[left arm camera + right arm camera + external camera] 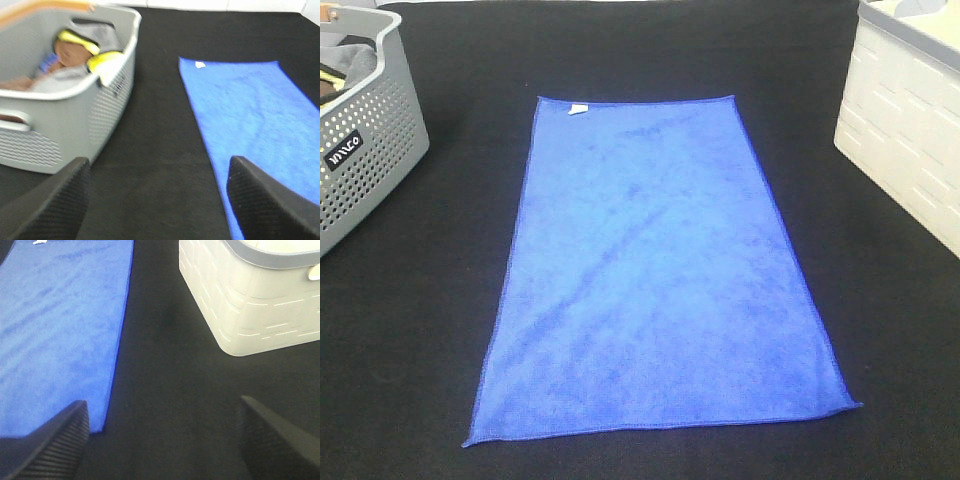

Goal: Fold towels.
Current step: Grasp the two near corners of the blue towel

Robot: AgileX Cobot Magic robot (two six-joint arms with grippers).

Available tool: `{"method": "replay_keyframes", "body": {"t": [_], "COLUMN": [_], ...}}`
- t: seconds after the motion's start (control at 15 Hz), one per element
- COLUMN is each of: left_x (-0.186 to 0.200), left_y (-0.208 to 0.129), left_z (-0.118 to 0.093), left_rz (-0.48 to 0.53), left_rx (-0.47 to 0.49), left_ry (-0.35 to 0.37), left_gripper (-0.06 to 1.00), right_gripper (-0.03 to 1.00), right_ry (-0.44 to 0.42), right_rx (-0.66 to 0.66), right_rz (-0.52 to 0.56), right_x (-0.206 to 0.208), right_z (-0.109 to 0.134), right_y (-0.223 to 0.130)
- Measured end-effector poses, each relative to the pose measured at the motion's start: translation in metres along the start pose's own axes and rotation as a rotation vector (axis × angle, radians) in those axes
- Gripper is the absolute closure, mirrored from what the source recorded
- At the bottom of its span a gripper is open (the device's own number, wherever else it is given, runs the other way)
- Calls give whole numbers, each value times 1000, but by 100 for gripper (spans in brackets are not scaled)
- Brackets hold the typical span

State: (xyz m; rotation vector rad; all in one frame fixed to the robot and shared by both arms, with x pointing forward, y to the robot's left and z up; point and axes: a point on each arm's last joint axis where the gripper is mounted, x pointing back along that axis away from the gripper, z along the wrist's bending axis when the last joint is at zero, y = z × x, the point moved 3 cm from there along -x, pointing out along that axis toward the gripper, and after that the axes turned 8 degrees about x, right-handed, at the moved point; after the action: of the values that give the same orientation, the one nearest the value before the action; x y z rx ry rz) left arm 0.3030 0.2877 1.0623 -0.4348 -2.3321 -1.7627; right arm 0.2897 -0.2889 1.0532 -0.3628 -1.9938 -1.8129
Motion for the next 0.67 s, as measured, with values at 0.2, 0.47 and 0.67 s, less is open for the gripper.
{"method": "replay_keyframes", "body": {"t": [0.2,0.47,0.67], "left_x": [-46,-123,-159], "left_y": [-10,-42,-73], "left_z": [-3,1,-2], "left_rz": [232,616,809], "left_rx": [143,333,404], "left_ry": [-11,40,-10], "left_gripper": [23,23,23], "right_gripper": [21,21,21], "right_ry": [76,114,130], "right_rx": [-156,-247,-217], "right_rz": [115,422,616], "right_x": [-39,-103,-144], "right_z": [4,4,2], "right_y": [18,12,-2]}}
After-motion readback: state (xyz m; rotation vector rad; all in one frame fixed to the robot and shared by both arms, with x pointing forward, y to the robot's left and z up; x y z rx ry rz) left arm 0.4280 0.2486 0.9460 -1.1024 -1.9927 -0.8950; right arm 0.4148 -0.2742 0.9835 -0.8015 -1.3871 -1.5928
